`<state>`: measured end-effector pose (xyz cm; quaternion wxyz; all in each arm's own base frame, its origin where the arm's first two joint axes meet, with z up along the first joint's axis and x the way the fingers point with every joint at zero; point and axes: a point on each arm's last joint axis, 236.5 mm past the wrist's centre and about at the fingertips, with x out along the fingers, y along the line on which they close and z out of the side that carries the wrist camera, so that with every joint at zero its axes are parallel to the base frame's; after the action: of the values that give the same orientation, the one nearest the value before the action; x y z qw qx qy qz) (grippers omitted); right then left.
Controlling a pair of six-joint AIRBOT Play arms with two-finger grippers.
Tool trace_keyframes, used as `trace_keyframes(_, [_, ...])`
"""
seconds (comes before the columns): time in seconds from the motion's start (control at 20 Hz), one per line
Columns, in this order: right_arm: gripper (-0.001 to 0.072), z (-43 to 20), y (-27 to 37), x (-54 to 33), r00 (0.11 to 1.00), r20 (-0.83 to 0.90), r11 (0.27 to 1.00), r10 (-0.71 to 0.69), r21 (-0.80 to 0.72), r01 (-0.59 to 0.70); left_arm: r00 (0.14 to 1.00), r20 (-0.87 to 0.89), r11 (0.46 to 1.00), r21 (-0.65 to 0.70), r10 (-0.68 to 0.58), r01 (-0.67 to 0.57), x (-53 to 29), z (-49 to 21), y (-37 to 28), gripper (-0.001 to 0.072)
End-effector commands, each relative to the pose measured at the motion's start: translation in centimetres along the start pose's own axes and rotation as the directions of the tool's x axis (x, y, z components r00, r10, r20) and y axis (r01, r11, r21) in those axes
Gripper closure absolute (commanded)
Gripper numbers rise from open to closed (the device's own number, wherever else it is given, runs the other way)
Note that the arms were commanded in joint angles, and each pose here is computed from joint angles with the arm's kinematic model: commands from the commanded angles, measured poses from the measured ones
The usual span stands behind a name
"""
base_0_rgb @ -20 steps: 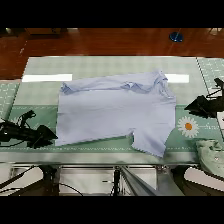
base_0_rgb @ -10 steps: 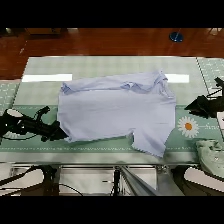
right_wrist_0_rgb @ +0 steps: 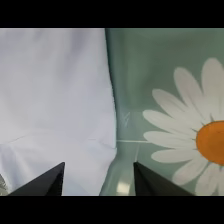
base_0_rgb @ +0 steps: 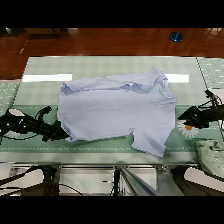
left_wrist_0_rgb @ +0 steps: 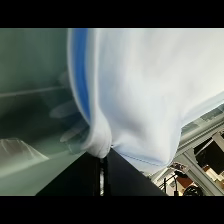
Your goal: Fold the shirts.
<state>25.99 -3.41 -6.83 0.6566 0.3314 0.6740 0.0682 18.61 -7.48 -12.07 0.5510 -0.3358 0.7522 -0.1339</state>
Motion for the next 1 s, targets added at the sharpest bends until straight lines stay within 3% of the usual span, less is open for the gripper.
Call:
trace_keyframes(0.0, [0.0202, -0.5, -0.4, 1.5, 1.0, 0.007, 0.999, 0.01, 0.03, -0.01, 0.999, 0.035, 1.0, 0.001, 0.017, -0.017, 0.0, 0.8, 0.4, 0.0681])
trace_keyframes(0.2, [0.0207, -0.7, 0.3, 3.4, 0.998, 0.035, 0.995, 0.059, 0.077, -0.061, 0.999, 0.035, 1.0, 0.009, 0.016, -0.017, 0.0, 0.9, 0.4, 0.0681])
trace_keyframes(0.35, [0.0218, -1.1, 1.1, 5.9, 1.0, 0.023, 0.999, 0.018, 0.043, -0.019, 0.999, 0.036, 1.0, 0.009, 0.017, -0.017, -0.1, 0.9, 0.4, 0.0681])
trace_keyframes(0.4, [0.0292, -1.0, 1.4, 6.5, 1.0, 0.029, 0.999, 0.0, 0.038, -0.001, 0.999, 0.036, 1.0, 0.013, 0.017, -0.017, -0.1, 0.9, 0.4, 0.0682])
trace_keyframes(0.45, [0.0423, -0.6, 1.7, 7.0, 0.999, 0.045, 1.0, -0.015, 0.022, 0.014, 0.999, 0.039, 1.0, 0.021, 0.017, -0.018, -0.1, 1.0, 0.4, 0.0682])
trace_keyframes(0.5, [0.06, 0.0, 2.4, 7.0, 0.998, 0.067, 1.0, -0.001, 0.018, 0.0, 0.999, 0.044, 0.999, 0.029, 0.017, -0.018, -0.3, 1.2, 0.2, 0.0682])
trace_keyframes(0.55, [0.0674, 0.5, 3.2, 6.6, 0.996, 0.082, 1.0, 0.023, 0.019, -0.025, 0.998, 0.053, 0.999, 0.041, 0.015, -0.017, -0.8, 1.5, -0.1, 0.0682])
trace_keyframes(0.7, [0.0678, 3.5, 6.1, 1.4, 0.977, 0.201, 0.993, 0.066, -0.11, -0.045, 0.985, 0.166, 0.99, 0.134, -0.054, 0.032, -5.1, 4.2, -4.0, 0.0683])
trace_keyframes(0.8, [0.0679, 6.1, 9.7, -5.8, 0.918, 0.383, 0.974, 0.103, -0.227, -0.015, 0.909, 0.364, 0.956, 0.273, -0.204, 0.106, -12.0, 7.0, -10.0, 0.0683])
trace_keyframes(0.95, [0.0679, 7.2, 18.7, -19.3, 0.708, 0.662, 0.909, 0.247, -0.412, 0.068, 0.652, 0.592, 0.819, 0.568, -0.474, 0.08, -26.6, 5.6, -21.9, 0.0683])
